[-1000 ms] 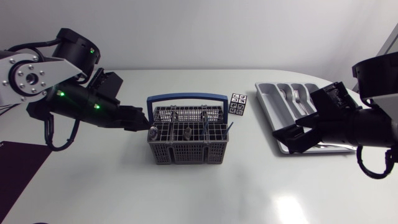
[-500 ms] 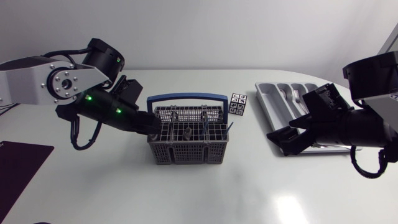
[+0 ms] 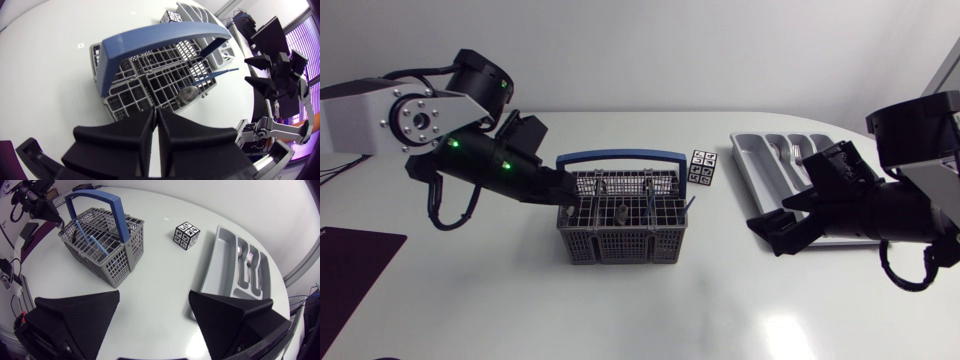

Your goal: Transfer all utensils from the basket to the drawer tray.

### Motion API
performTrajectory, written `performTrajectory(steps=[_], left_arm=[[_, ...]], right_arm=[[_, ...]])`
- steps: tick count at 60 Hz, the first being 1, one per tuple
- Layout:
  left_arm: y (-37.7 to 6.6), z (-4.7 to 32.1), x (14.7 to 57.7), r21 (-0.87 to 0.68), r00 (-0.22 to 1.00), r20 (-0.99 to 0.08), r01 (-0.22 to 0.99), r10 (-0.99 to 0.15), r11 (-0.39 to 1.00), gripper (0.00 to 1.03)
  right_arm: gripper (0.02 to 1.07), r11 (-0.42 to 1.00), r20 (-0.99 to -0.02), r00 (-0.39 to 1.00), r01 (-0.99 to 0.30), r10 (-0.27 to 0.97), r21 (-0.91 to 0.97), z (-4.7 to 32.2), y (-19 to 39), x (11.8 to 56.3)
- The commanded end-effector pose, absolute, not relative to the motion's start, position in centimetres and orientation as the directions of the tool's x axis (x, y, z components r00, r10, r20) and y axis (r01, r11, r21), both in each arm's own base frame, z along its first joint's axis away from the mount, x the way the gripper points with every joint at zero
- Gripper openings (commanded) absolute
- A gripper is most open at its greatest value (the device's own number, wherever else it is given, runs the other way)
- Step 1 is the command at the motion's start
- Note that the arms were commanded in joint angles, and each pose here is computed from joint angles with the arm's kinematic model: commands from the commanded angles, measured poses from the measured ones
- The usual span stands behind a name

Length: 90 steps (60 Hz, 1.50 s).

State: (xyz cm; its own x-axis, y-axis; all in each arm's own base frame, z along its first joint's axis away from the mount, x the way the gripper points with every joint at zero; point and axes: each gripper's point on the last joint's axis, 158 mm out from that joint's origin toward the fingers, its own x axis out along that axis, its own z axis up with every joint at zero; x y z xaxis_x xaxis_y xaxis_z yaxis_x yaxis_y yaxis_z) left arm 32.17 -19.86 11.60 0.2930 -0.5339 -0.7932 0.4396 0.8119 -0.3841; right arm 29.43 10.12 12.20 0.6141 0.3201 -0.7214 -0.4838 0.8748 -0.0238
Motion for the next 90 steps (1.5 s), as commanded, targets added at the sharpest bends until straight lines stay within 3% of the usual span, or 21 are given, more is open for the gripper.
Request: performTrajectory(steps=[1, 32, 44, 53, 61, 80, 90], left_arm=[[-19.8, 13.8, 32.5, -0.408, 0.318, -0.763, 0.438, -0.563, 0.801, 0.04], [-19.2, 22.7, 29.2, -0.409, 0.406, -0.662, 0.508, -0.629, 0.758, 0.04], [-20.2, 26.5, 25.9, -0.355, 0.418, -0.607, 0.618, -0.676, 0.701, 0.04], [-22.6, 25.4, 23.9, -0.318, 0.354, -0.602, 0.716, -0.715, 0.622, 0.04], [-25.9, 24.4, 20.3, -0.363, 0.175, -0.545, 0.832, -0.820, 0.419, 0.04], [-30.3, 21.5, 14.1, -0.356, -0.078, -0.562, 0.921, -0.824, 0.156, 0.04], [-31.0, 21.0, 12.7, -0.364, -0.137, -0.563, 0.927, -0.815, 0.095, 0.04]], right_arm=[[1.02, 0.869, -0.731, 0.602, -0.493, 0.321, -0.025, 11.4, 10.2, 28.9], [1.02, 0.857, -0.696, 0.633, -0.512, 0.339, -0.048, 13.2, 10.7, 28.6], [1.02, 0.801, -0.653, 0.646, -0.591, 0.395, -0.100, 14.8, 12.5, 27.2], [1.02, 0.713, -0.638, 0.590, -0.696, 0.495, -0.090, 15.7, 15.1, 25.0], [1.02, 0.609, -0.649, 0.508, -0.789, 0.567, -0.086, 15.3, 17.4, 22.9], [1.01, 0.372, -0.628, 0.315, -0.927, 0.712, -0.043, 15.1, 22.2, 18.5], [0.89, 0.241, -0.634, 0.218, -0.969, 0.742, -0.051, 14.7, 24.4, 15.7]])
